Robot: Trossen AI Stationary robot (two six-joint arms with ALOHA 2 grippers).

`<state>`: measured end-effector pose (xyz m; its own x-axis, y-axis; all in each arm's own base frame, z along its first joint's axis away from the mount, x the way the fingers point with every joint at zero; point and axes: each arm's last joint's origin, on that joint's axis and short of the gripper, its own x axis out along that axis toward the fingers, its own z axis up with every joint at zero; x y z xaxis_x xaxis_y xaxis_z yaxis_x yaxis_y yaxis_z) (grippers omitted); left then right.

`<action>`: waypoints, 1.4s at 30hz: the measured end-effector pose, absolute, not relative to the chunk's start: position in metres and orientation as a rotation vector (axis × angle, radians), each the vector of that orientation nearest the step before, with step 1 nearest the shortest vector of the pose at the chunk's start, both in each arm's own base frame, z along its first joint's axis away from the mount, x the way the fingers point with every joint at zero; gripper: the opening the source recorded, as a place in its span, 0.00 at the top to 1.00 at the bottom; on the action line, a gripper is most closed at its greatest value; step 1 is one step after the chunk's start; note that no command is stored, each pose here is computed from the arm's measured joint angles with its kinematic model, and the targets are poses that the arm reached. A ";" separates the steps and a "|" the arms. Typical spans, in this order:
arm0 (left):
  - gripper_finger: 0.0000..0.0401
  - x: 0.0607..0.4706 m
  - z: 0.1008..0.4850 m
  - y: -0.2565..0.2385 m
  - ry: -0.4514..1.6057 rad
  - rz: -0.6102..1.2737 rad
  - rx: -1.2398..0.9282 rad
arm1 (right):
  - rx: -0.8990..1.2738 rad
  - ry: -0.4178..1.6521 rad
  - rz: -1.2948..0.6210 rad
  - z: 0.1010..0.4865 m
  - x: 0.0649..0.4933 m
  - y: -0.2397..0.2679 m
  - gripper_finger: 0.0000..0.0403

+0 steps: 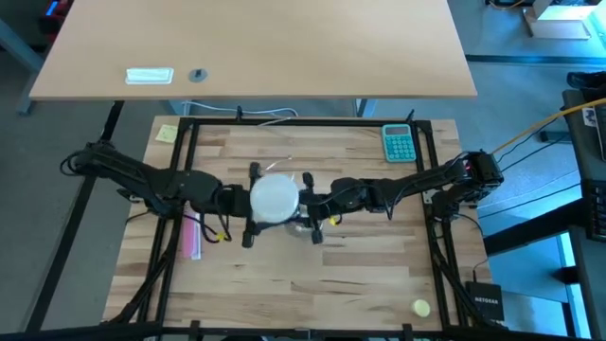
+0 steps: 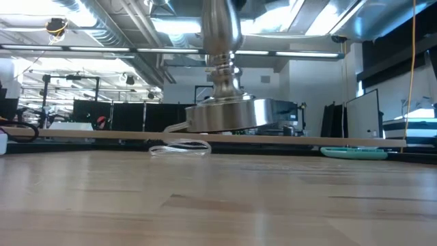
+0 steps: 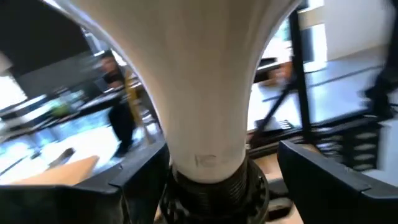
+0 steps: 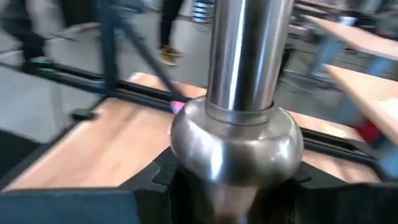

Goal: Screw lightbulb
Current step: Insert the white lightbulb on the silver lamp

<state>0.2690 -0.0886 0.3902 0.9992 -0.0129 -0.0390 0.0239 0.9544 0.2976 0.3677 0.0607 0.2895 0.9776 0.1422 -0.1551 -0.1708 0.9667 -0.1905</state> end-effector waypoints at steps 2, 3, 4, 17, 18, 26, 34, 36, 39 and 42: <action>0.30 0.264 0.392 -0.090 0.048 0.069 0.287 | -0.204 0.148 0.083 0.290 0.368 0.058 0.65; 0.30 0.261 0.394 -0.090 0.044 0.123 0.278 | -0.205 0.149 0.045 0.290 0.368 0.057 0.65; 0.31 0.259 0.395 -0.091 0.047 0.172 0.275 | -0.207 0.149 0.010 0.290 0.368 0.056 0.65; 0.36 0.259 0.412 -0.080 -0.108 0.373 0.073 | -0.208 0.184 -0.264 0.289 0.367 0.048 0.65; 0.36 0.261 0.413 -0.078 -0.122 0.387 0.064 | -0.209 0.186 -0.276 0.289 0.367 0.048 0.65; 0.37 0.280 0.406 -0.069 -0.139 0.444 0.060 | -0.208 0.189 -0.303 0.288 0.366 0.047 0.65; 0.60 0.282 0.403 -0.069 -0.121 0.448 0.095 | -0.209 0.191 -0.316 0.288 0.366 0.046 0.65; 0.66 0.281 0.403 -0.071 -0.116 0.442 0.105 | -0.208 0.189 -0.312 0.288 0.366 0.047 0.65; 0.66 0.281 0.403 -0.072 -0.114 0.428 0.126 | -0.206 0.176 -0.281 0.289 0.367 0.048 0.65; 0.66 0.281 0.403 -0.073 -0.112 0.372 0.150 | -0.206 0.163 -0.199 0.290 0.368 0.050 0.65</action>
<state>0.2808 -0.0734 0.4031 0.9257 0.3527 0.1366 -0.3694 0.9208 0.1254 0.3675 0.0497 0.2900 0.9672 -0.2121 -0.1398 0.1788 0.9594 -0.2181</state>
